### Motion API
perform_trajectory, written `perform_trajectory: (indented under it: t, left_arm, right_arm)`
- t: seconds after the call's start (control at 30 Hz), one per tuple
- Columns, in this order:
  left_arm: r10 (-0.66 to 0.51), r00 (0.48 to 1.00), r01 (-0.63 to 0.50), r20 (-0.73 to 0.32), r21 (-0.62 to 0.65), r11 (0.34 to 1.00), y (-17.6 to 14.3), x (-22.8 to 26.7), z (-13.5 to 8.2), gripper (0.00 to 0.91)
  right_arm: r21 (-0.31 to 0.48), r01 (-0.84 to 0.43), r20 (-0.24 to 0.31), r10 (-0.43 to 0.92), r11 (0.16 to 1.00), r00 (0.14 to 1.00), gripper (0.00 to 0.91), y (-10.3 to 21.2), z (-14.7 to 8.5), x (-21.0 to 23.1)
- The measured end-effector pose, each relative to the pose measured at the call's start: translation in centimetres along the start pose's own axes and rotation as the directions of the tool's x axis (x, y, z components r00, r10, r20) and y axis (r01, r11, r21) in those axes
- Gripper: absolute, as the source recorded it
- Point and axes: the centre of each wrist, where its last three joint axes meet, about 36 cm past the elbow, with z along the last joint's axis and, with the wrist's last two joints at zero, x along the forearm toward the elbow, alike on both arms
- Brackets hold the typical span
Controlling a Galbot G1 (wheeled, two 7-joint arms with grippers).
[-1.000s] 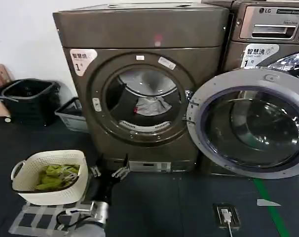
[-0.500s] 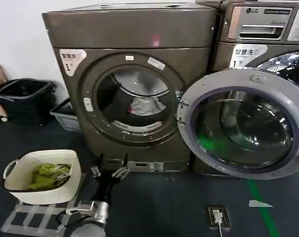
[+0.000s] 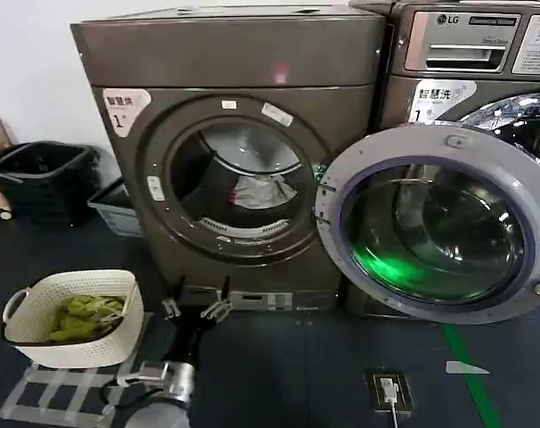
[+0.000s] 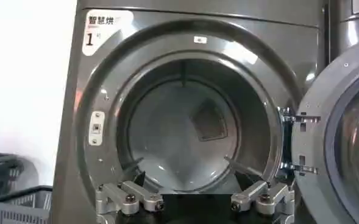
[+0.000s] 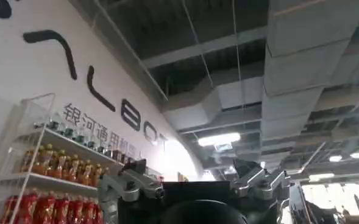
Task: Grasp the clothes from the dryer.
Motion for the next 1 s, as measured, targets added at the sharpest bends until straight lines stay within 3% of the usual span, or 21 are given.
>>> perform_trajectory:
  t: [1.0]
  left_arm:
    - [0.010, 1.000, -0.010, -0.001, -0.001, 1.000, -0.27, -0.17, 0.04, 0.907]
  right_arm:
    - [-0.021, 0.007, 0.015, -0.007, 1.000, 1.000, 0.907, -0.29, -0.80, -0.05]
